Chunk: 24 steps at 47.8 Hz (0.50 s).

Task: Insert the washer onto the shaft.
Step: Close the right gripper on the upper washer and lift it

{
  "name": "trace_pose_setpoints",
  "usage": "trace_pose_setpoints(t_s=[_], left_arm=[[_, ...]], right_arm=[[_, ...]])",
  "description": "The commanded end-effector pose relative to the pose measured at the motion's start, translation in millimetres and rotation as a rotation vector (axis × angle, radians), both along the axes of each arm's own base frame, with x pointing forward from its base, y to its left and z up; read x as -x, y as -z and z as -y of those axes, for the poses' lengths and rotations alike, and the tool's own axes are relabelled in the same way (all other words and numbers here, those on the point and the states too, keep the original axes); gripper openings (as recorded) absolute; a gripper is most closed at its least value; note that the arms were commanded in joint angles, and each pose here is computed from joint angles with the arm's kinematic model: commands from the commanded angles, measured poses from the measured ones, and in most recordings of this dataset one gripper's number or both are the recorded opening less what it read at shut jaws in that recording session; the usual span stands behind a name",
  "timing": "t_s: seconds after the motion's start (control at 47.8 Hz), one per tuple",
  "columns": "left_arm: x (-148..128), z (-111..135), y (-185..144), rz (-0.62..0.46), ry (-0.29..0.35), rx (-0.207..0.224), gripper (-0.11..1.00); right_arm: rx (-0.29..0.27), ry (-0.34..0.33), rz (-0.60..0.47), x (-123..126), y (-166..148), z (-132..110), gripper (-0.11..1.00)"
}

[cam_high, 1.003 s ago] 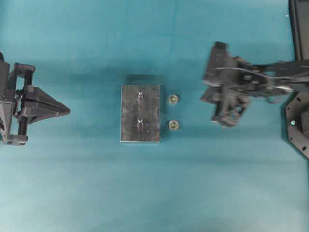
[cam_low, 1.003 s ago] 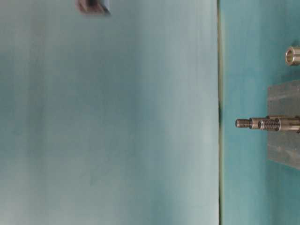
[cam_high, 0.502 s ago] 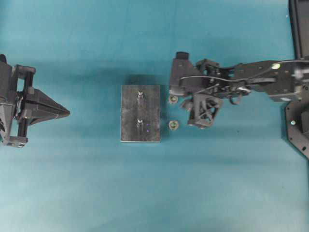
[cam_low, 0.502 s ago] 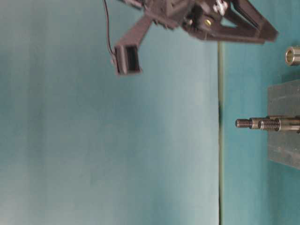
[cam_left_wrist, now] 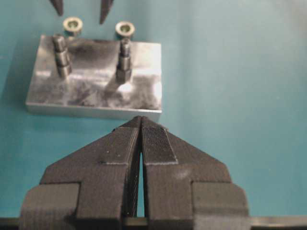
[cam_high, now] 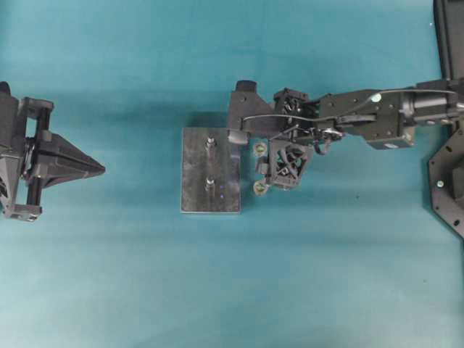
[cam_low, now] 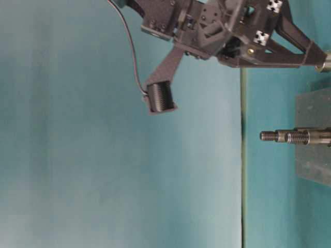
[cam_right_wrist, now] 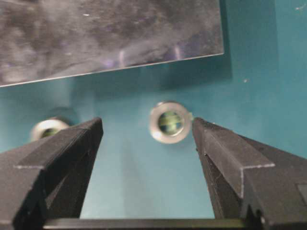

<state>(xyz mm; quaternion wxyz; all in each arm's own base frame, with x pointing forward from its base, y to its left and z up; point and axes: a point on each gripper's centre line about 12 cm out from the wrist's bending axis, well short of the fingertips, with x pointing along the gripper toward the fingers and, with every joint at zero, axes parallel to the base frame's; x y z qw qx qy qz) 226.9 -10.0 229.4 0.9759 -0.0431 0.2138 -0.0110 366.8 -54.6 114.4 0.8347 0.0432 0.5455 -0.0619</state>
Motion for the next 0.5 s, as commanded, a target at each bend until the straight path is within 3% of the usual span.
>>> trace_pose_setpoints(t_s=[0.0, 0.293, 0.481], left_arm=[[-3.0, 0.8, -6.9, 0.021, 0.003, 0.001, 0.0], [-1.0, 0.8, -4.1, 0.018, 0.003, 0.001, 0.0], [0.1, 0.7, -2.0, 0.014, 0.002, 0.002, 0.0]], right_arm=[[0.006, 0.005, 0.022, -6.1, -8.3, 4.5, 0.81], [0.005, 0.011, -0.001, -11.2, -2.0, 9.6, 0.78], [0.004, -0.001, -0.01, -11.5, 0.5, 5.4, 0.69]])
